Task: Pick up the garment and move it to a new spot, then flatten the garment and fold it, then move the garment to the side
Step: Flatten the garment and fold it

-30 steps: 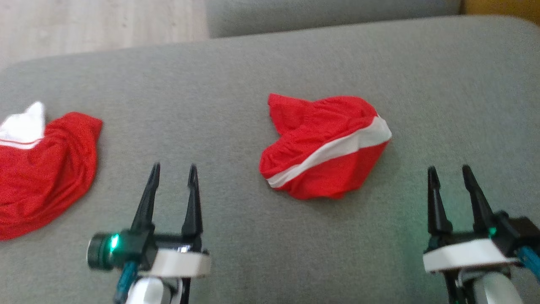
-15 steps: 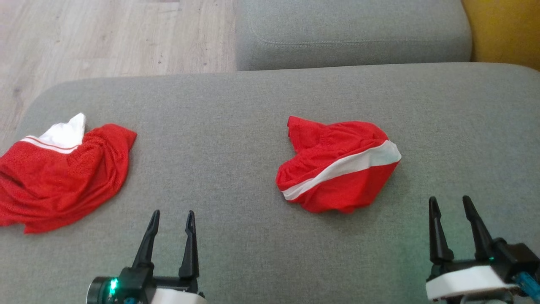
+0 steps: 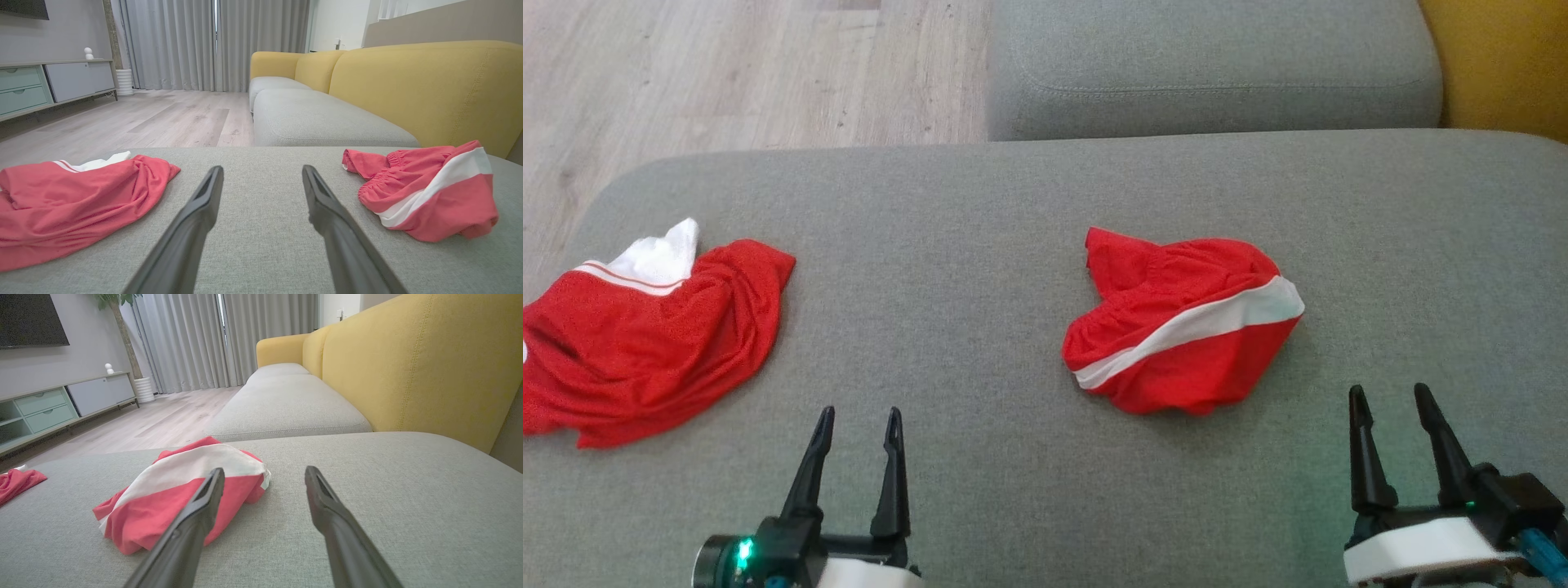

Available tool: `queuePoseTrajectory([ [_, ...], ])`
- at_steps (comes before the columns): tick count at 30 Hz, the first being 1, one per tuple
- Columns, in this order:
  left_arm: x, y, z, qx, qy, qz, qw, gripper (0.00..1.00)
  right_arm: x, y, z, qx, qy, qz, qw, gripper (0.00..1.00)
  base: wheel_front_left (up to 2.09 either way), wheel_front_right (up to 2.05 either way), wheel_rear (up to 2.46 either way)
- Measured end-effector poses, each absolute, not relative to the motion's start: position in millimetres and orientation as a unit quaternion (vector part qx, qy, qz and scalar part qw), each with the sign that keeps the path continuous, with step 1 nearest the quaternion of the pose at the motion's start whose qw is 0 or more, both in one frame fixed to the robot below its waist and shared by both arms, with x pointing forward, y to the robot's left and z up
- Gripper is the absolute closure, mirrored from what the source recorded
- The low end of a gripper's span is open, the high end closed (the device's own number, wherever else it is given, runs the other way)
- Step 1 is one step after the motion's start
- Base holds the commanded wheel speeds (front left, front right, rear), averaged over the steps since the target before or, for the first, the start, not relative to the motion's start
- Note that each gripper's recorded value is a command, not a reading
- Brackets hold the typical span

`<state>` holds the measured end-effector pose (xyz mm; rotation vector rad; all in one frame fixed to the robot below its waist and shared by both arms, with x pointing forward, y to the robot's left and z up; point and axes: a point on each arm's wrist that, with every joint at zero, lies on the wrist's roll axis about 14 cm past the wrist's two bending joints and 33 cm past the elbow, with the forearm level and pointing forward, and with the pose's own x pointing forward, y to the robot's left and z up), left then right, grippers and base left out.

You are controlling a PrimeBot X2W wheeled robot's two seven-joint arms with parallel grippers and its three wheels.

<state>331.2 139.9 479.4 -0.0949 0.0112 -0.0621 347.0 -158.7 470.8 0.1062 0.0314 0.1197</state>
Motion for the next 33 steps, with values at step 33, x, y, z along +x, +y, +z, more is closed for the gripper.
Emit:
queuePoseTrajectory([
  [33, 390.7, 119.9, 450.5, -0.054, 0.047, -0.053, 0.996, 0.00, 453.9, -122.8, 403.6, 0.088, 0.115, 0.111, 0.983, 0.00, 0.00, 0.00, 0.00],
])
